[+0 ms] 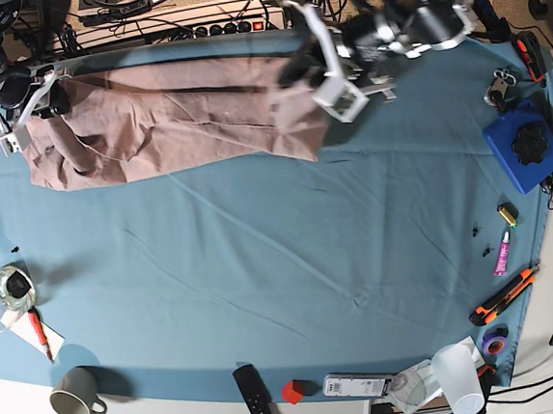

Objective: Fold the T-shirt properly
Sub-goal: 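Drag the shirt's end with the left gripper toward the right gripper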

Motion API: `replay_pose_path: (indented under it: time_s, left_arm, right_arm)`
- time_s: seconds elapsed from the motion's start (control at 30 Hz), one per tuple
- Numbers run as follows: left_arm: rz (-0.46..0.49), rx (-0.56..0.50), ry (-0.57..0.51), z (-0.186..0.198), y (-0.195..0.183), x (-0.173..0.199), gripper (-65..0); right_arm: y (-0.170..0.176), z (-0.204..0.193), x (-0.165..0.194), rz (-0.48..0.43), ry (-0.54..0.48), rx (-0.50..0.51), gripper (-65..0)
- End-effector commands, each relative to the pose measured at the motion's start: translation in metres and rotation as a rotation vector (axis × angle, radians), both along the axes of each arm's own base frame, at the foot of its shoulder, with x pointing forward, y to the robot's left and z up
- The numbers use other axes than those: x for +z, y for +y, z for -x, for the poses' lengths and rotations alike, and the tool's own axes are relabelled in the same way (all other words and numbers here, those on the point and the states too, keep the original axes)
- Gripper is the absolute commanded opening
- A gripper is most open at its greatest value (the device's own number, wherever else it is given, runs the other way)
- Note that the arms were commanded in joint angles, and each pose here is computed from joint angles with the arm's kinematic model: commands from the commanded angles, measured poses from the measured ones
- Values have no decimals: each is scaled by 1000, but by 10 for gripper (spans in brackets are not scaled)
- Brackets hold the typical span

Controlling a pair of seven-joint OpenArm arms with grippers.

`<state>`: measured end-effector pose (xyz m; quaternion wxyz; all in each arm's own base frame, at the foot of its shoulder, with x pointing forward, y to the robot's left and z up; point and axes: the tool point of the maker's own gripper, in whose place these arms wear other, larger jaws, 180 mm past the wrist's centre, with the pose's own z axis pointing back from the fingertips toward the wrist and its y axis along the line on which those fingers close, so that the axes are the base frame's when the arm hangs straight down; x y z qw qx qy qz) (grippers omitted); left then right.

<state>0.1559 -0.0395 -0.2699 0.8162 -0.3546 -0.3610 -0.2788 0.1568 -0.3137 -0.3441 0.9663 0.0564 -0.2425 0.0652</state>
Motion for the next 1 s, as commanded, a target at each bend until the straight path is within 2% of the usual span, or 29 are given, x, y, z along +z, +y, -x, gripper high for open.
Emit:
replay_pose_path:
  time_s: [0.0,0.17,0.3,0.53,0.77,0.87,0.93,0.97]
  left_arm:
    - [48,3,-46,-4,-9,15,-650]
    - [62,30,-128,-18,-31,30,-650]
    - [85,9,-182,-19,-48,43,-650]
    - [131,-68,-140,-18,-84,36,-650]
    - [128,-77,-97,-22,-93,23,-650]
    - [140,-80,-111,-23,-95,26,-650]
    - [154,-127,-160,-19,-99,32,-650]
    - [169,-157,-191,-16,-102,36,-591]
  right_arm:
    - [-4,-7,11,18,-36,7,-493]
    - [-4,-7,11,18,-37,7,-493]
    - [-4,-7,11,18,-37,7,-493]
    - [-5,-7,11,18,-37,7,-493]
    - [-4,-8,11,17,-38,7,-493]
    - [-4,-9,11,16,-45,7,-493]
    - [-4,-9,12,16,-47,7,-493]
    - [-4,-9,12,16,-47,7,-493]
